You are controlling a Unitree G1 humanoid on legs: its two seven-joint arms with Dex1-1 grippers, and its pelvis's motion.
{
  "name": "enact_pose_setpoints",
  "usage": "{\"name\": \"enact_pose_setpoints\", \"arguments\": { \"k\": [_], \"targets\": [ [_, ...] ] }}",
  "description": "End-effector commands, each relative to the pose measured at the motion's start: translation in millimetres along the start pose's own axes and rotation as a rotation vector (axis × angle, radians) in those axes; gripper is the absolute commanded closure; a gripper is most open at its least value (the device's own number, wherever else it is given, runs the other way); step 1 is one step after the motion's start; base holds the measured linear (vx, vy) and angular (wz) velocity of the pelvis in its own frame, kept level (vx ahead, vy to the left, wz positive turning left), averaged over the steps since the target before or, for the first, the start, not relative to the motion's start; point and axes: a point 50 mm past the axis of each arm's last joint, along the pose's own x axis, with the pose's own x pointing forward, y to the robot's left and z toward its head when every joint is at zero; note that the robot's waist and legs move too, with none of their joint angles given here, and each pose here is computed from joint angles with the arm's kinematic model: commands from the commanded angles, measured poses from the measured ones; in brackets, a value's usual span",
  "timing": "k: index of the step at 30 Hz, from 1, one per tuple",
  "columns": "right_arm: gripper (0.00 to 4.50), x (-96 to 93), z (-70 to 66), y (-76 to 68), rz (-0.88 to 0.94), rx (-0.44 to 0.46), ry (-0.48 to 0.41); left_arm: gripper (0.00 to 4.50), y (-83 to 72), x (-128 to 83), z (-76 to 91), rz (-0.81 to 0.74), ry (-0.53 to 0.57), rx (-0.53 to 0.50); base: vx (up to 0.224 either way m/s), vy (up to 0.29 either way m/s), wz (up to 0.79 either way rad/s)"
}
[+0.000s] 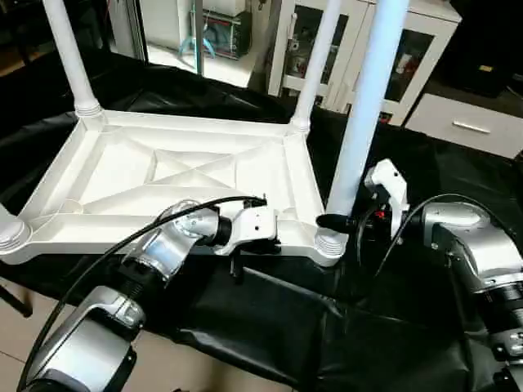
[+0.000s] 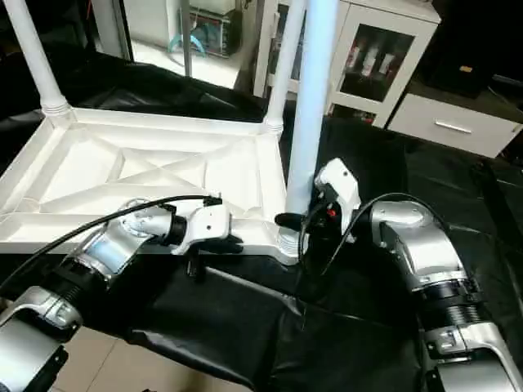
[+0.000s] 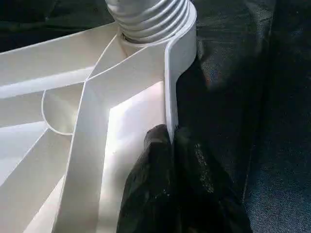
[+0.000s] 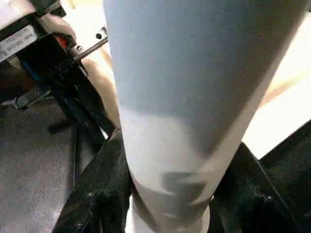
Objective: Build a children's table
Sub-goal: Rotate table base
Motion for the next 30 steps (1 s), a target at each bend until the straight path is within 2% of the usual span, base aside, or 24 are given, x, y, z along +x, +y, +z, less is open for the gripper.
{"name": "enact_pose_setpoints", "arguments": {
  "k": [1, 2, 3, 4, 6, 8, 10, 13, 17, 21, 25, 27, 30],
  "targets": [
    [2.66, 8.9, -47.0, 10.9, 0.032, 0.174, 0.112, 4.5, 12.5, -9, 10.6, 0.078, -0.023, 0.038, 0.0, 0.0, 0.0],
    [2.66, 8.6, -48.5, 10.6, 0.027, 0.181, 0.112, 4.5, 12.5, -9, 10.6, 0.078, -0.023, 0.037, 0.0, 0.0, 0.0],
    [2.66, 7.0, -56.6, 8.1, -0.018, 0.223, 0.104, 4.5, 12.3, -9, 10.6, 0.077, -0.024, 0.037, 0.0, 0.0, 0.0],
    [2.66, 7.0, -56.6, 8.1, -0.018, 0.223, 0.104, 4.5, 12.3, -9, 10.6, 0.077, -0.024, 0.037, 0.0, 0.0, 0.0],
    [2.66, 4.1, -73.9, 4.9, -0.112, 0.303, 0.088, 4.5, 12.0, -9, 10.7, 0.076, -0.024, 0.037, 0.0, 0.0, 0.0],
    [2.66, 3.0, -80.6, 4.6, -0.147, 0.335, 0.082, 4.5, 11.9, -9, 10.6, 0.075, -0.024, 0.037, 0.0, 0.0, 0.0],
    [2.66, 0.9, -91.5, 7.2, -0.176, 0.388, 0.076, 4.5, 11.5, -9, 10.3, 0.073, -0.023, 0.036, 0.0, 0.0, 0.0],
    [2.66, -1.6, -100.7, 10.8, -0.188, 0.415, 0.087, 4.5, 11.2, -9, 10.0, 0.073, -0.023, 0.035, 0.0, 0.0, 0.0],
    [2.66, -7.9, -120.6, 21.3, -0.206, 0.471, 0.102, 4.5, 10.3, -9, 9.8, 0.072, -0.023, 0.034, 0.0, 0.0, 0.0],
    [2.66, -12.1, -130.1, 29.6, -0.228, 0.49, 0.088, 4.5, 9.9, -9, 9.6, 0.073, -0.023, 0.034, 0.0, 0.0, 0.0],
    [2.66, -14.3, -134.1, 36.3, -0.244, 0.503, 0.055, 4.5, 10.2, -8, 10.2, 0.077, -0.025, 0.033, 0.0, 0.0, 0.0],
    [2.66, -15.3, -138.7, 45.2, -0.278, 0.516, -0.004, 4.5, 10.5, -7, 11.0, 0.082, -0.026, 0.034, 0.0, 0.0, 0.0],
    [2.66, -15.3, -141.3, 51.0, -0.319, 0.513, -0.062, 4.5, 11.1, -7, 11.7, 0.089, -0.029, 0.034, 0.0, 0.0, 0.0]
  ]
}}
